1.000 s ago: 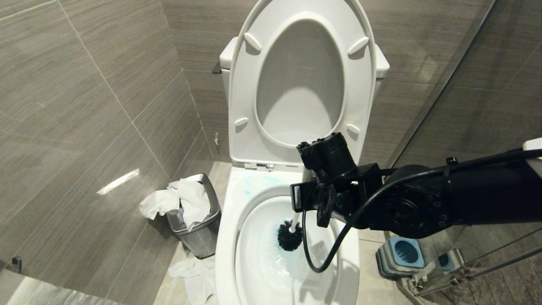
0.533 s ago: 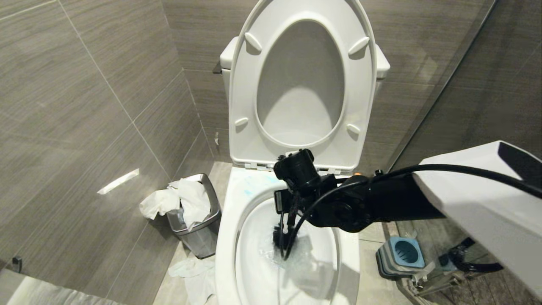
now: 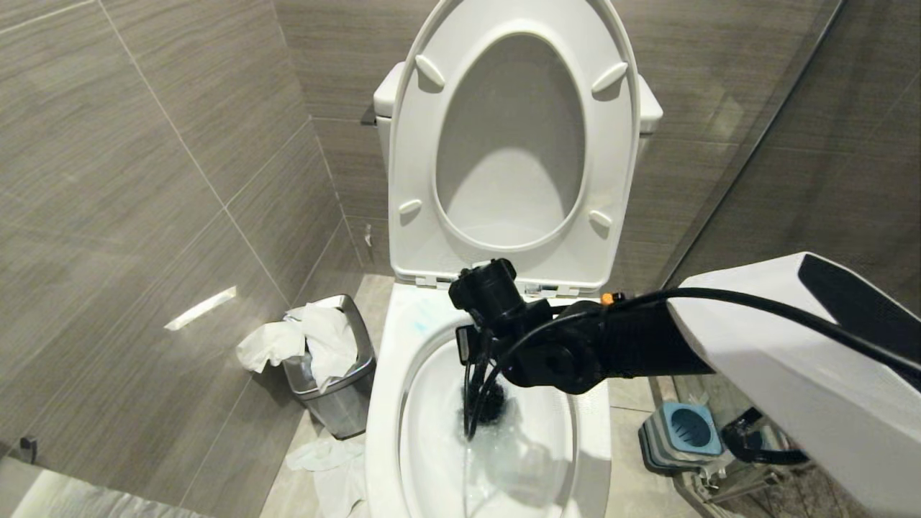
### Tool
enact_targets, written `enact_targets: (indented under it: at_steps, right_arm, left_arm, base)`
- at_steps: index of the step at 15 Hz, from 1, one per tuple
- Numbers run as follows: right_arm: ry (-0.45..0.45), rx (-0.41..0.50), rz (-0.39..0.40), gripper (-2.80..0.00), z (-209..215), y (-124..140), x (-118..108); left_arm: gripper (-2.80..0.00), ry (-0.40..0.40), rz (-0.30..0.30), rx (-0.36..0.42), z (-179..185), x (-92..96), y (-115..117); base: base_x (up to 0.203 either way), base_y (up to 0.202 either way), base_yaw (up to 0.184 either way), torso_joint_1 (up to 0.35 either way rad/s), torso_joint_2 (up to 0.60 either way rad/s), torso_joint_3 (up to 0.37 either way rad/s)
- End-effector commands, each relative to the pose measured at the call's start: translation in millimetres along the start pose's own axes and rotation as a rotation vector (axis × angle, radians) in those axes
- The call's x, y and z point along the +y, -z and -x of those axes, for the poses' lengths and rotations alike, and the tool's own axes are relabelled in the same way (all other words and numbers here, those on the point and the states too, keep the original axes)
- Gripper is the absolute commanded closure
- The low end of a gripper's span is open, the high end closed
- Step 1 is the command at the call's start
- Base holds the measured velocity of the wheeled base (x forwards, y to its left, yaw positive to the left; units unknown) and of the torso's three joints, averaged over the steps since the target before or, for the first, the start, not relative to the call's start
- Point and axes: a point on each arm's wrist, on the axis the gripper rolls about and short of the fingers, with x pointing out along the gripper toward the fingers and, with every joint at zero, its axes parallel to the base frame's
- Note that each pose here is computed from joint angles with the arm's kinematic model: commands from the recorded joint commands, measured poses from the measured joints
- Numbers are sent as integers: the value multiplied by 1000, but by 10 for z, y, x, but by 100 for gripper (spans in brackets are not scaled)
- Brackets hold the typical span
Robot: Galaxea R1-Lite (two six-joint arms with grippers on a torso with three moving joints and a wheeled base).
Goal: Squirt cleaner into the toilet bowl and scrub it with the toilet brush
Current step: Scrub the toilet bowl
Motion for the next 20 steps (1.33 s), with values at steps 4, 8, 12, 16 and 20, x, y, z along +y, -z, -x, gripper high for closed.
enact_targets:
  at_steps: [4,8,12,16,20]
  right_arm:
    - [-118,-101,-23,0,1264,-460,-7]
    - [-90,-75,12,0,1711,-516,-198]
    - [-69,-104,35,0,2006,-612,-322]
    - [-82,-140,21,0,2232,-774,-350]
    - [-80,-163,19,0,2341,-829,-325]
  left_arm:
    - [0,1,0,3,-2,0,4]
    - [0,1,0,1,-1,0,0]
    - [0,1,0,3,-2,0,3]
    - [0,-1,0,1,-1,0,0]
    - [0,1,0,3,-2,0,4]
  base:
    - [0,0,0,0,0,0]
    - [0,0,0,0,0,0]
    - [0,0,0,0,0,0]
    - [0,0,0,0,0,0]
    - [0,0,0,0,0,0]
